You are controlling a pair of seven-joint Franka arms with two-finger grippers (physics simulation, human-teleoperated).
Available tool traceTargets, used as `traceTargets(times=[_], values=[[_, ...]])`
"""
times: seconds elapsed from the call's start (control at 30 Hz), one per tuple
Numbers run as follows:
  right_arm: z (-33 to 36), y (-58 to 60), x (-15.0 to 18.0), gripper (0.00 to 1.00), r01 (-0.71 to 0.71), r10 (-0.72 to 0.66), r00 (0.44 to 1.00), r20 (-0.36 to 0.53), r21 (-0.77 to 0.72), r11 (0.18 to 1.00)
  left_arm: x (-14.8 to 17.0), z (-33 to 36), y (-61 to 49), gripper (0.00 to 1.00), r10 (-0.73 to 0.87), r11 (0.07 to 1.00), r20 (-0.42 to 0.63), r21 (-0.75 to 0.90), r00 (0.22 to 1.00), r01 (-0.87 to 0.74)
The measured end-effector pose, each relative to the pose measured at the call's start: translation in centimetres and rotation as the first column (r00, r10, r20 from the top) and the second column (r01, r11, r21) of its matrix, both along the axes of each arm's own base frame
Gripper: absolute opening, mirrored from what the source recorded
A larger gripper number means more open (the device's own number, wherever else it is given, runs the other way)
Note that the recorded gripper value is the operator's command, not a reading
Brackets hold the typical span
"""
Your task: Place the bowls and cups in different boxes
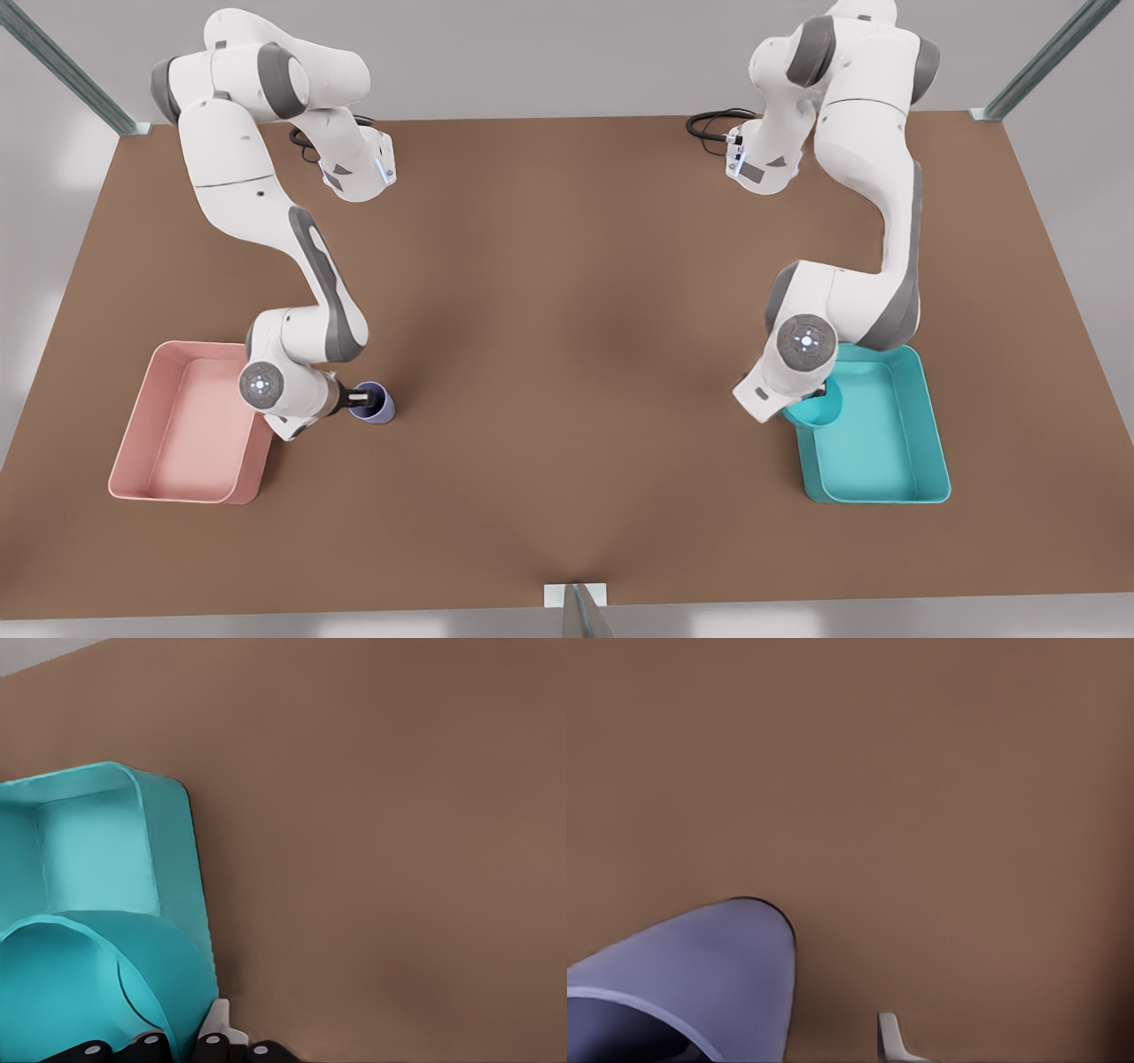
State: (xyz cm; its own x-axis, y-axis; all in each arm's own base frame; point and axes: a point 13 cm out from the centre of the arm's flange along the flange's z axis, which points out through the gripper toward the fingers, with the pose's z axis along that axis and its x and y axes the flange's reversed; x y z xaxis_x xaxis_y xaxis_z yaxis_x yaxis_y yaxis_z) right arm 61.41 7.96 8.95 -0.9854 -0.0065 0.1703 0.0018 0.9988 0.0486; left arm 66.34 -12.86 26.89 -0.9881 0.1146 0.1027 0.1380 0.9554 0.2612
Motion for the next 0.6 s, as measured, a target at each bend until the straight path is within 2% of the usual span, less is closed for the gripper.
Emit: traceTargets(times=[0.03,0.07,0.17,0.27,0.43,0.47,0.5,0.6], values=[[0.0,0.0,0.0,0.34,0.000,0.000,1.000,0.001,0.001,1.000,0.4,0.0,3.4,0.21,0.045,0.999,-0.007,0.027,0.999,-0.045],[0.0,0.1,0.1,0.24,0.000,0.000,1.000,0.003,0.003,1.000,0.5,-0.9,6.1,0.21,0.083,0.996,-0.020,0.046,0.996,-0.082],[0.4,0.3,0.4,0.21,-0.005,0.005,1.000,0.010,0.010,1.000,-0.1,-6.2,13.0,0.21,0.194,0.980,-0.078,0.049,0.978,-0.191],[1.7,0.3,0.9,0.21,-0.009,0.009,1.000,0.027,0.009,1.000,-1.5,-12.2,15.5,0.21,0.225,0.974,-0.114,0.042,0.968,-0.222],[14.1,-9.2,3.5,0.21,0.050,-0.050,0.988,0.143,0.008,0.999,-0.8,-18.4,18.8,0.21,0.251,0.968,-0.083,0.018,0.964,-0.251],[15.8,-12.2,3.4,0.21,0.063,-0.063,0.986,0.153,0.002,0.998,-0.5,-18.9,18.9,0.73,0.249,0.968,-0.072,0.012,0.966,-0.249],[17.0,-15.4,3.1,0.21,0.074,-0.071,0.985,0.156,-0.013,0.997,-0.2,-19.1,18.9,1.00,0.247,0.969,-0.060,0.002,0.967,-0.248],[17.3,-22.4,1.3,0.21,0.072,-0.065,0.991,0.119,-0.062,0.995,1.4,-14.1,16.8,1.00,0.228,0.972,-0.009,-0.057,0.974,-0.228]])
